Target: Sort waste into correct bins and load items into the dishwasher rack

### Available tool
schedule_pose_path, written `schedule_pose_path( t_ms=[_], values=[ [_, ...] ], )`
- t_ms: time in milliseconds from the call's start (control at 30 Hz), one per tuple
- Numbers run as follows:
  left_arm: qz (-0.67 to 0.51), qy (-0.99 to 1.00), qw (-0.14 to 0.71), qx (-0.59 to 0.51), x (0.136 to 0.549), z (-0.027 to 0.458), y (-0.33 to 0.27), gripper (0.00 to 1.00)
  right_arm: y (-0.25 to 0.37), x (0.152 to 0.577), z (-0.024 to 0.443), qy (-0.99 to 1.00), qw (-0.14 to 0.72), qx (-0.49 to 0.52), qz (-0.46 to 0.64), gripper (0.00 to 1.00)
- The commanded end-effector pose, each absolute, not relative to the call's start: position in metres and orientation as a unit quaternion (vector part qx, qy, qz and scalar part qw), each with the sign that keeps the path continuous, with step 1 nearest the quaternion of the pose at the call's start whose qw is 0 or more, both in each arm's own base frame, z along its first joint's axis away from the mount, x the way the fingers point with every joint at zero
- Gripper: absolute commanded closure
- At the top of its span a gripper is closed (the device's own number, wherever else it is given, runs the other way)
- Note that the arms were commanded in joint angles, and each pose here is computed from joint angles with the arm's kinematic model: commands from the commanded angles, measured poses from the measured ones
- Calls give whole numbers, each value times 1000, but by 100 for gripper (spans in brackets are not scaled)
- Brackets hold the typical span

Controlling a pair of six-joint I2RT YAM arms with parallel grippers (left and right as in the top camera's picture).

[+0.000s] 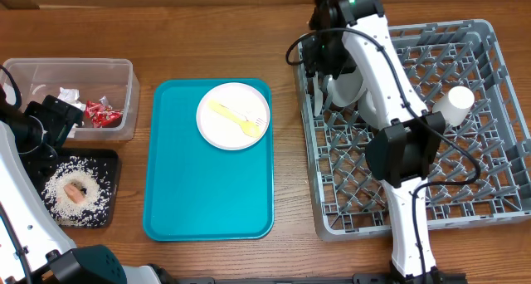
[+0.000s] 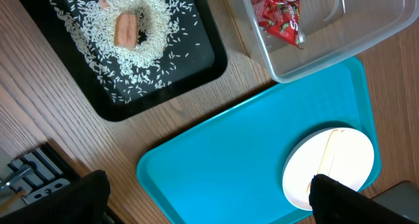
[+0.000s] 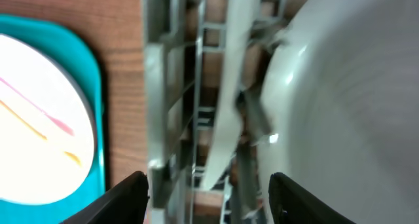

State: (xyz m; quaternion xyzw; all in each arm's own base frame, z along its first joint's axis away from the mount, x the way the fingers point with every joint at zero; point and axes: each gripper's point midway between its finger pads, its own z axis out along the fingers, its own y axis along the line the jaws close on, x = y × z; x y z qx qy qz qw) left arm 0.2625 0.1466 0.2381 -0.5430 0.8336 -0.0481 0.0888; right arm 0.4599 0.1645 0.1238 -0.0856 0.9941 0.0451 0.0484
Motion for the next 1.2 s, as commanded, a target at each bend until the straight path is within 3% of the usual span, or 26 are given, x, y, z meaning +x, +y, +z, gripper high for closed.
schedule_pose_path(
  t_ms=[0,200,300,500,1000,1167],
  values=[
    [-49,833,86,-544,262,237,144,0,195,453,156,988,85,-114,64,37],
    [-49,833,86,-544,262,237,144,0,261,431,155,964,97,-233,79,38],
    [-49,833,86,-544,262,237,144,0,290,424,147,947,110,-291,77,32],
    [-49,833,86,-544,262,237,144,0,329,416,108,935,112,-328,69,30],
    [-49,833,86,-544,262,237,144,0,309,414,34,941,60,-334,25,26],
    [-49,833,86,-544,262,237,144,0,311,411,21,941,47,-334,30,31]
  ],
)
